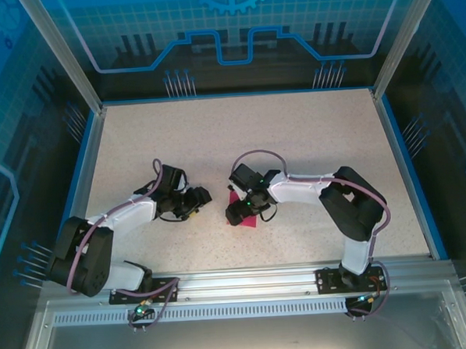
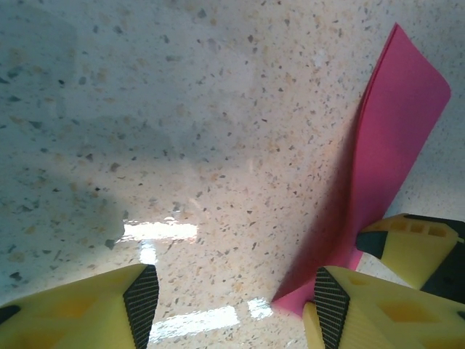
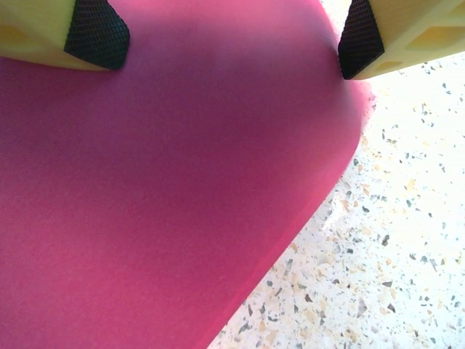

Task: Fold a paper plane with a square sheet of paper (pick it up from the middle)
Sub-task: Fold the triangle a second time at the center of the table.

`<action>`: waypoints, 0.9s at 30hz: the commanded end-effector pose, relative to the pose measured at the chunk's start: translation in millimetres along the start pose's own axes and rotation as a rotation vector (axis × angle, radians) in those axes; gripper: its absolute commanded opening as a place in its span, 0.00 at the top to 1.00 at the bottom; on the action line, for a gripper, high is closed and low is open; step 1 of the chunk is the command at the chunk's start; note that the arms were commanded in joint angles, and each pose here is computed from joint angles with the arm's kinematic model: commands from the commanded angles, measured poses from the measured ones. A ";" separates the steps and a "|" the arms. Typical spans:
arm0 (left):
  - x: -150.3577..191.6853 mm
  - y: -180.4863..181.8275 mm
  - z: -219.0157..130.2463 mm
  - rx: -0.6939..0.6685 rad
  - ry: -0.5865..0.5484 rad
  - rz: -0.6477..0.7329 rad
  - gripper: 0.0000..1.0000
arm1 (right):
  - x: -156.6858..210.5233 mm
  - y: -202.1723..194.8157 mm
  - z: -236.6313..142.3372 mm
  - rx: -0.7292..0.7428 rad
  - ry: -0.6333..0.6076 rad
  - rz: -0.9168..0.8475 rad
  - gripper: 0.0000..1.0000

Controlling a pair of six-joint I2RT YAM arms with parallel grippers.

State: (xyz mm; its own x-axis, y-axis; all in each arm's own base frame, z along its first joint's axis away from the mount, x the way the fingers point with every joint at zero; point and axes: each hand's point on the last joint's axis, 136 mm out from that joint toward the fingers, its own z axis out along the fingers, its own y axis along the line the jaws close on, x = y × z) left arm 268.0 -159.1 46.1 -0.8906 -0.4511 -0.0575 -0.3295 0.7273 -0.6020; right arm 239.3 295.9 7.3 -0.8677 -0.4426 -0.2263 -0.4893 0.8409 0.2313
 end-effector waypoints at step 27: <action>6.5 -13.7 6.9 0.094 0.065 -0.009 0.35 | 53.9 -40.8 59.0 0.139 0.192 0.067 0.49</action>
State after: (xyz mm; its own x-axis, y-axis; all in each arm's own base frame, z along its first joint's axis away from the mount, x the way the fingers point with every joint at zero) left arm 270.6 -174.9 51.2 -0.9102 -0.4128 -0.0329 -0.2868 0.6858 -0.6689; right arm 246.5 286.5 -0.3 -0.8744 -0.4420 -0.2003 -0.4666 0.8792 0.0967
